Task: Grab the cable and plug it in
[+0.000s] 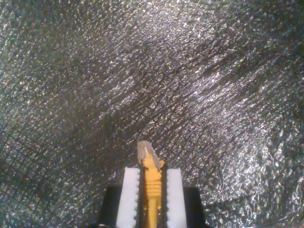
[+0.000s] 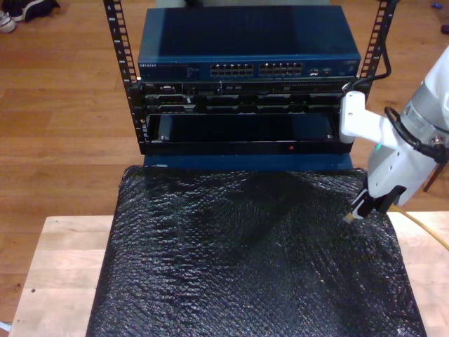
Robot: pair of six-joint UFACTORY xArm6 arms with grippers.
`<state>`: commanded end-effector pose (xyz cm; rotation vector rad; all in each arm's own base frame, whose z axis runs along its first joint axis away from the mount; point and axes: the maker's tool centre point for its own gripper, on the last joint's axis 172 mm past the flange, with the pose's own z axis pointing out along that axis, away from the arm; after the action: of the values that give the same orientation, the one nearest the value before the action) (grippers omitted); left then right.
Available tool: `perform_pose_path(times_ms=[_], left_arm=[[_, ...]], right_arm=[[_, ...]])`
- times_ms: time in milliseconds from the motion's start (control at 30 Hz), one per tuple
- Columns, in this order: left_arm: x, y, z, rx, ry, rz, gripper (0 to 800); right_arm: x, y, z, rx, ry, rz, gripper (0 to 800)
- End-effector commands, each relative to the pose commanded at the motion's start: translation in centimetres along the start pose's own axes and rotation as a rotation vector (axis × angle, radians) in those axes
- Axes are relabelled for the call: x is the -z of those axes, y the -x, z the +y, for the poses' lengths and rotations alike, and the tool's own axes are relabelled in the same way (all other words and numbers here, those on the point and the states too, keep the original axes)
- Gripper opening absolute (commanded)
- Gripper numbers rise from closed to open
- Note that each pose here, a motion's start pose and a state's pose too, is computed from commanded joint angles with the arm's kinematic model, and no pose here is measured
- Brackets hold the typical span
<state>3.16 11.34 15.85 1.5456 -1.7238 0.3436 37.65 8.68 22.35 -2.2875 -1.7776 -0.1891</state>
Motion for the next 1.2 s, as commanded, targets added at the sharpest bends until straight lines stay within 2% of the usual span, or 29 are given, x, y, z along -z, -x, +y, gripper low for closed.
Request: perform_pose_path(times_ms=[200,467,633,833,1000,1200], left_arm=[[-1.4,-0.1,0.4,-0.012,0.006,-0.010,798],[-3.3,1.9,0.7,-0.010,-0.033,-0.100,799],[-4.8,2.8,0.9,-0.044,-0.032,-0.133,798],[-4.8,3.3,1.0,-0.066,-0.048,-0.146,798],[-5.5,4.8,0.8,-0.126,-0.076,-0.191,799],[-7.3,7.4,0.2,-0.113,-0.128,-0.282,800]], right_arm=[[-0.4,0.2,-0.2,-0.002,-0.007,-0.002,0],[-0.7,0.2,-0.2,-0.001,-0.014,-0.005,0],[-0.9,0.3,-0.2,-0.005,-0.020,-0.006,0],[-0.9,0.3,-0.2,-0.005,-0.020,-0.006,0],[-0.9,0.2,-0.2,-0.002,-0.019,-0.005,0],[-0.7,-0.1,-0.1,0.002,-0.015,0.001,0]])
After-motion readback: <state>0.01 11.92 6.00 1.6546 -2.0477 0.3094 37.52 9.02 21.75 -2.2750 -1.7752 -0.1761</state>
